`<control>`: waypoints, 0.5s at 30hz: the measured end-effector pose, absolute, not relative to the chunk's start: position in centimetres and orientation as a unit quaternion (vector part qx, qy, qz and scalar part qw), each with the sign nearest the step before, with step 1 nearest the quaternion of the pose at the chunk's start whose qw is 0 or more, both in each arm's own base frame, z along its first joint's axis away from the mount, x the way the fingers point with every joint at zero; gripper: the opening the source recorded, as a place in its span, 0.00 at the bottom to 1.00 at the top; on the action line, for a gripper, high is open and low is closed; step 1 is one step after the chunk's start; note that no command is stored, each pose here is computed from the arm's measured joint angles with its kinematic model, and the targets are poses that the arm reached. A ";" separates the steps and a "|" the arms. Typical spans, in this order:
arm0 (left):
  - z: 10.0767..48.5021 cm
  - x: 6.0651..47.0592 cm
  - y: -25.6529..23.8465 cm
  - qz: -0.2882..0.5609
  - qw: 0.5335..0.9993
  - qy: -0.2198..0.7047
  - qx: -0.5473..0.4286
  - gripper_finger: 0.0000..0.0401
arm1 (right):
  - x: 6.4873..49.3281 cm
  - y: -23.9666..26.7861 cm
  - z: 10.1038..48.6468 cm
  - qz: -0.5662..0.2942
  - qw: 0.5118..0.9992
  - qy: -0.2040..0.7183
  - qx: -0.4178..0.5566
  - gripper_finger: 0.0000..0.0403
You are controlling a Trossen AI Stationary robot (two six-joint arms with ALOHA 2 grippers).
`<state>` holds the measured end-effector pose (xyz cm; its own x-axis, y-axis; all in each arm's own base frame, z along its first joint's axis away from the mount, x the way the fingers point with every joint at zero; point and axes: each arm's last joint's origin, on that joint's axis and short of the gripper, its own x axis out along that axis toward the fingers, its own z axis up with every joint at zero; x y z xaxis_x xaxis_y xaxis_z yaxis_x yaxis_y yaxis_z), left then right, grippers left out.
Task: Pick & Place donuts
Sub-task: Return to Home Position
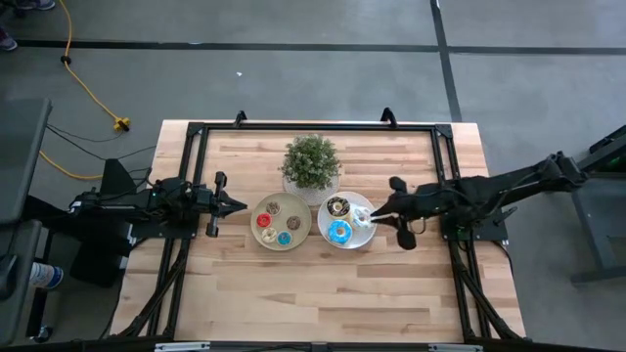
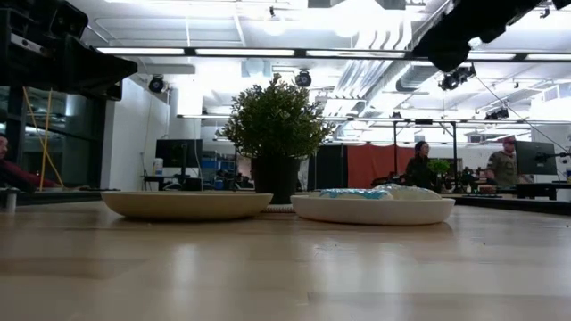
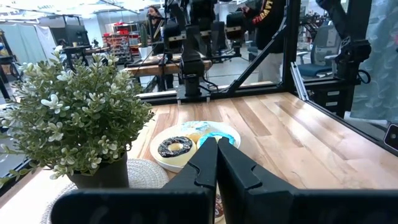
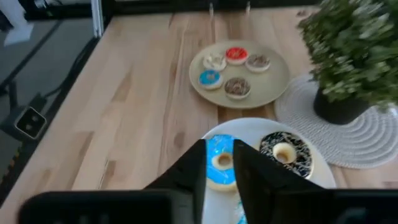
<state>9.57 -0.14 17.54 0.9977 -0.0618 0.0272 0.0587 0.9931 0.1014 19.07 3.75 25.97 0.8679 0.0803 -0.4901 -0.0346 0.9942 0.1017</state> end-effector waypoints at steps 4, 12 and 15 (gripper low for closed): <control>17.5 9.6 -0.1 -0.030 0.998 -0.015 0.050 0.00 | 17.3 3.4 26.3 0.031 0.973 0.225 0.050 0.06; 17.5 9.6 -0.1 -0.030 0.998 -0.015 0.050 0.00 | 13.9 2.5 25.5 0.017 0.983 0.173 0.056 0.02; 17.5 9.6 -0.1 -0.030 0.998 -0.015 0.050 0.00 | 13.0 2.1 25.2 -0.017 0.987 0.147 0.068 0.01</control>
